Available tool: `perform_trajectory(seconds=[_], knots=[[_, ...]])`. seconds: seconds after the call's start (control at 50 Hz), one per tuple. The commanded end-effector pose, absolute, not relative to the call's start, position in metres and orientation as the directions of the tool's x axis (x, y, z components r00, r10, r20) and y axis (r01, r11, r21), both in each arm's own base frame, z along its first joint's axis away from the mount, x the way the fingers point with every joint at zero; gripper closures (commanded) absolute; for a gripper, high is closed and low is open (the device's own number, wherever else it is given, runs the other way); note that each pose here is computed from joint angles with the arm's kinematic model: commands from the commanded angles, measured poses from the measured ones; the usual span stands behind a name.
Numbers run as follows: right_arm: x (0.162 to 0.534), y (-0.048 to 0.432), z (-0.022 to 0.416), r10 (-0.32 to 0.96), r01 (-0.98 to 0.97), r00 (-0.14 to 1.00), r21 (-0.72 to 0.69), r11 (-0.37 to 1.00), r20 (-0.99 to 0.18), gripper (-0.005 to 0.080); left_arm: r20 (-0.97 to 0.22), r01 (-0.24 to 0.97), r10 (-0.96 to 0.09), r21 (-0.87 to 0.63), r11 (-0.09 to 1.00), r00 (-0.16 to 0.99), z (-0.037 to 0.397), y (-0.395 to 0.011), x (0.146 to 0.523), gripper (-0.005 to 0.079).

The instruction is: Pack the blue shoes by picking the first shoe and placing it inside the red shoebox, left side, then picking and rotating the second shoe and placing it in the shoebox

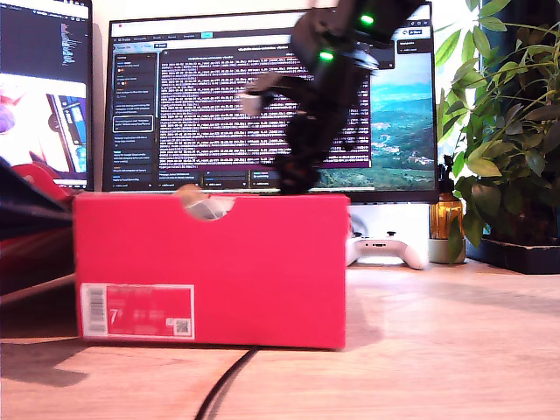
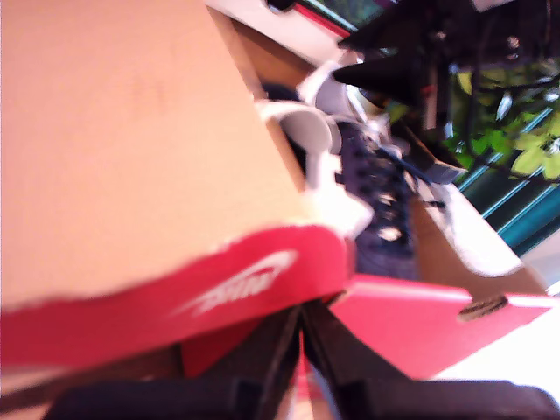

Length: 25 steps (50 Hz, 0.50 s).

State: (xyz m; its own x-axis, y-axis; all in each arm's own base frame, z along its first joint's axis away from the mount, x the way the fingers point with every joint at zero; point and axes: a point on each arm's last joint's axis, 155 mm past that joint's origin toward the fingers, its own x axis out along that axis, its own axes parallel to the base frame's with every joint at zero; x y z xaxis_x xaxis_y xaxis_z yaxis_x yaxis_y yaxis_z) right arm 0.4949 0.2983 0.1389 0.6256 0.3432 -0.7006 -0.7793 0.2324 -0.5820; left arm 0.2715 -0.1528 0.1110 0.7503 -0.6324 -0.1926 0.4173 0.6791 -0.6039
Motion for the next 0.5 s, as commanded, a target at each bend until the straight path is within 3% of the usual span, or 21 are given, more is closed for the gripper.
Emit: perform_trajectory(seconds=[0.0, 0.2, 0.24, 0.32, 0.36, 0.48], knots=[[0.495, 0.305, 0.135, 0.337, -0.778, 0.627, -0.585, 0.228, -0.702, 0.0408, -0.188, 0.419, -0.633, -0.605, 0.677, 0.751, 0.110, -0.153, 0.270, 0.0762], [0.497, 0.317, 0.164, 0.324, -0.741, 0.672, -0.605, 0.292, -0.666, 0.0448, -0.195, 0.416, -0.634, -0.607, 0.678, 0.749, 0.108, -0.153, 0.270, 0.0762], [0.497, 0.319, 0.172, 0.319, -0.733, 0.680, -0.607, 0.307, -0.660, 0.0529, -0.192, 0.422, -0.640, -0.607, 0.673, 0.744, 0.109, -0.154, 0.269, 0.0762], [0.495, 0.324, 0.190, 0.323, -0.726, 0.687, -0.603, 0.330, -0.651, 0.0783, -0.184, 0.436, -0.652, -0.607, 0.664, 0.736, 0.111, -0.156, 0.267, 0.0762], [0.493, 0.327, 0.200, 0.330, -0.725, 0.689, -0.603, 0.334, -0.646, 0.0743, -0.182, 0.440, -0.655, -0.608, 0.661, 0.733, 0.112, -0.157, 0.267, 0.0762], [0.492, 0.330, 0.227, 0.342, -0.697, 0.700, -0.497, 0.517, -0.627, 0.0747, -0.184, 0.445, -0.664, -0.611, 0.655, 0.724, 0.111, -0.158, 0.265, 0.0762]])
